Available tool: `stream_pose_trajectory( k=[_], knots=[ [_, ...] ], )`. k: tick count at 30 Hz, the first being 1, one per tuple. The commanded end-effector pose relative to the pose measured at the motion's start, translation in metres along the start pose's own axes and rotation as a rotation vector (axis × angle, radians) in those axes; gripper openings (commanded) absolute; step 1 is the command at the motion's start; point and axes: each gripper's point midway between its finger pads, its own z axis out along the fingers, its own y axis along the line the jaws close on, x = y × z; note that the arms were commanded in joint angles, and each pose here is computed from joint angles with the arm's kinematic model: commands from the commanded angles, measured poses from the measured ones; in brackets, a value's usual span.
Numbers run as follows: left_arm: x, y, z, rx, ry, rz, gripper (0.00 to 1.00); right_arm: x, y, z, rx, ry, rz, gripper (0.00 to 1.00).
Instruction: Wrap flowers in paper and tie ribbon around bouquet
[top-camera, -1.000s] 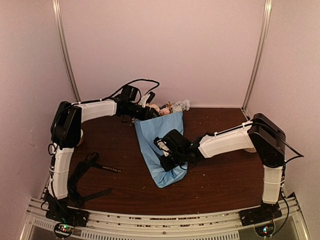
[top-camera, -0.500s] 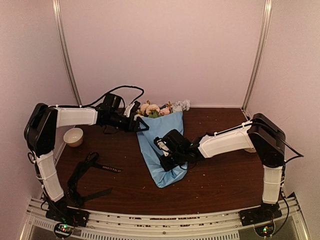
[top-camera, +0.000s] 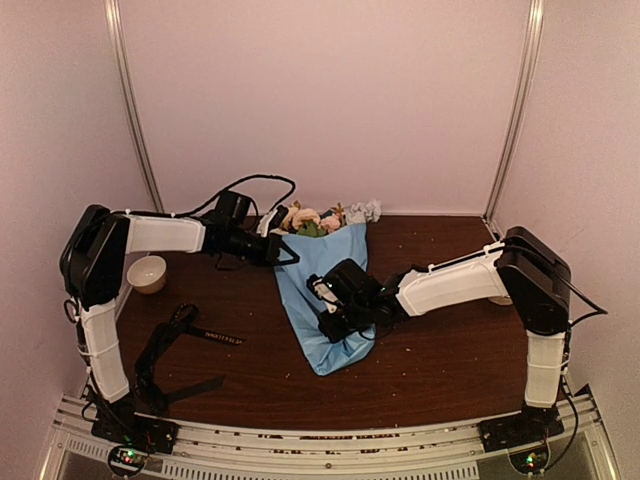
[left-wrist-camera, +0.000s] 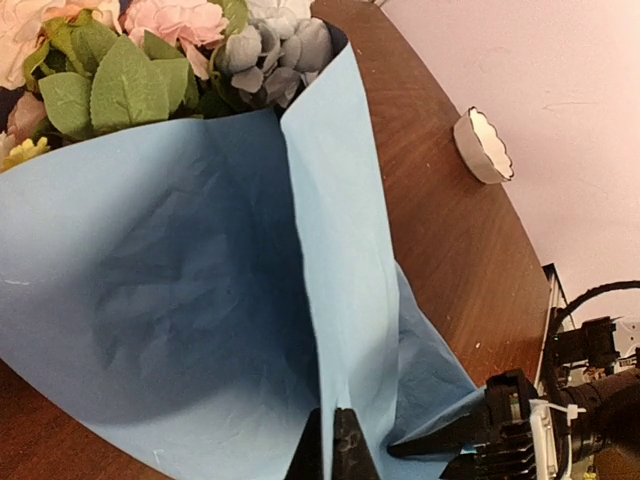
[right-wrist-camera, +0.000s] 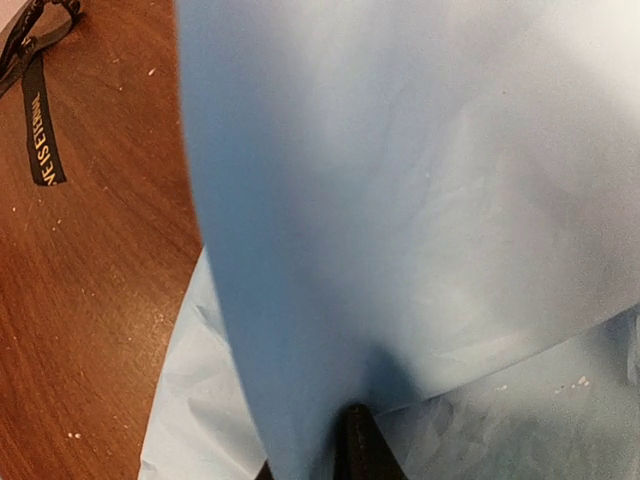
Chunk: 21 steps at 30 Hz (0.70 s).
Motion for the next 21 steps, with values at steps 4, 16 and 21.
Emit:
stream_pose_trajectory(
  k=[4,16,21],
  knots=[
    [-0.01,0.047,0.005,-0.167,0.011,0.052,0.0,0.033,-0.023,-0.017,0.125,0.096,-0.028,0.21],
    [0.015,0.099,0.024,-0.271,0.099,0.053,0.0,0.072,-0.029,-0.072,0.216,0.146,-0.162,0.31],
    [0.029,0.105,0.03,-0.269,0.129,0.043,0.0,0.049,-0.012,-0.111,0.172,0.071,-0.229,0.32]
  ],
)
